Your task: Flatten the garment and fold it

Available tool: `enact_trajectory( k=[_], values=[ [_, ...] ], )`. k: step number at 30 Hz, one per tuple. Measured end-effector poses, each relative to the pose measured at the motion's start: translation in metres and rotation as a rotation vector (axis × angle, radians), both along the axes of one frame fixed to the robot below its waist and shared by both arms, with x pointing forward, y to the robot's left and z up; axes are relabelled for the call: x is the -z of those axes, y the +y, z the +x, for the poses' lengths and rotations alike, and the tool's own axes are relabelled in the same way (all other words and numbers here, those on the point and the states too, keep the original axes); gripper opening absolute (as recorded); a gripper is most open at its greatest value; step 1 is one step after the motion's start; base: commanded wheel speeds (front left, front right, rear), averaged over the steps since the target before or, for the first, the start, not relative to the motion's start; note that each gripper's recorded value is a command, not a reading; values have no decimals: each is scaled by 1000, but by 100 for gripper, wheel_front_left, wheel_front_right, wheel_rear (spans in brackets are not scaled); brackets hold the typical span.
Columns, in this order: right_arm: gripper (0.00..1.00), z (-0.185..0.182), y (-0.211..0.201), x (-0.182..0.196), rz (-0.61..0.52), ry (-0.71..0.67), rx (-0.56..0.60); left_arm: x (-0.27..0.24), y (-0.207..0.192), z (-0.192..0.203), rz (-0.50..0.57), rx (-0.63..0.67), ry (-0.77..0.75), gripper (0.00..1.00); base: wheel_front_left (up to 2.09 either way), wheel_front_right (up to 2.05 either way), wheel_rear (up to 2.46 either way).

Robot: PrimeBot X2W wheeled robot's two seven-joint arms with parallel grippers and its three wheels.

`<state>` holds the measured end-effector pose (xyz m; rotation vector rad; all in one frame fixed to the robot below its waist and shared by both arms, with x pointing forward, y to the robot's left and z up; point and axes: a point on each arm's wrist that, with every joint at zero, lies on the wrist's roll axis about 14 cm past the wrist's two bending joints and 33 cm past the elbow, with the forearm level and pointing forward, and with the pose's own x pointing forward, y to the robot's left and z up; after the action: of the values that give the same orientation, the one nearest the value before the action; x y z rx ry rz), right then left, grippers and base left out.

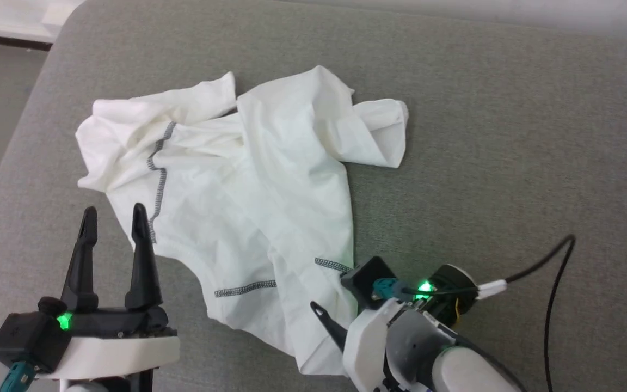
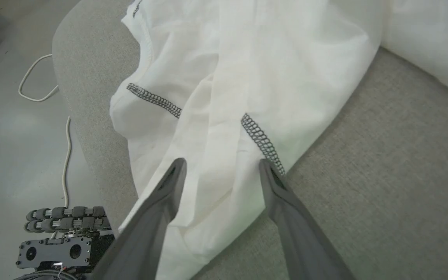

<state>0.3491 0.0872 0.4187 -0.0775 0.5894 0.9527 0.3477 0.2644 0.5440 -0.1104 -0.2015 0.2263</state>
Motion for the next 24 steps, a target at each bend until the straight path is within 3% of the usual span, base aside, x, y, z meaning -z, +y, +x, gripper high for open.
enact_trajectory(
  k=[5,6,7,8,9,14,17,24],
  values=[
    [100,-11,2,25,-99,50,-53,2,4,-5,-8,-21,7,100,0,0,0],
    [91,-12,1,28,-107,56,-54,2,4,-6,-9,-24,8,100,0,0,0],
    [47,-12,1,30,-112,59,-54,2,5,-7,-10,-25,8,100,0,0,0],
    [18,-12,0,31,-114,59,-53,2,4,-7,-12,-25,7,100,0,0,0],
    [0,-10,0,30,-110,56,-47,1,4,-8,-14,-26,5,100,0,0,0],
    [0,5,-2,8,-7,15,17,-2,4,-9,-17,-26,-8,100,0,0,0],
    [0,39,-18,-20,72,-67,129,-3,-2,-6,-14,-8,-12,100,0,0,0],
    [0,122,-133,-88,139,-311,540,-6,-15,2,-3,44,-24,100,0,0,0]
  ],
)
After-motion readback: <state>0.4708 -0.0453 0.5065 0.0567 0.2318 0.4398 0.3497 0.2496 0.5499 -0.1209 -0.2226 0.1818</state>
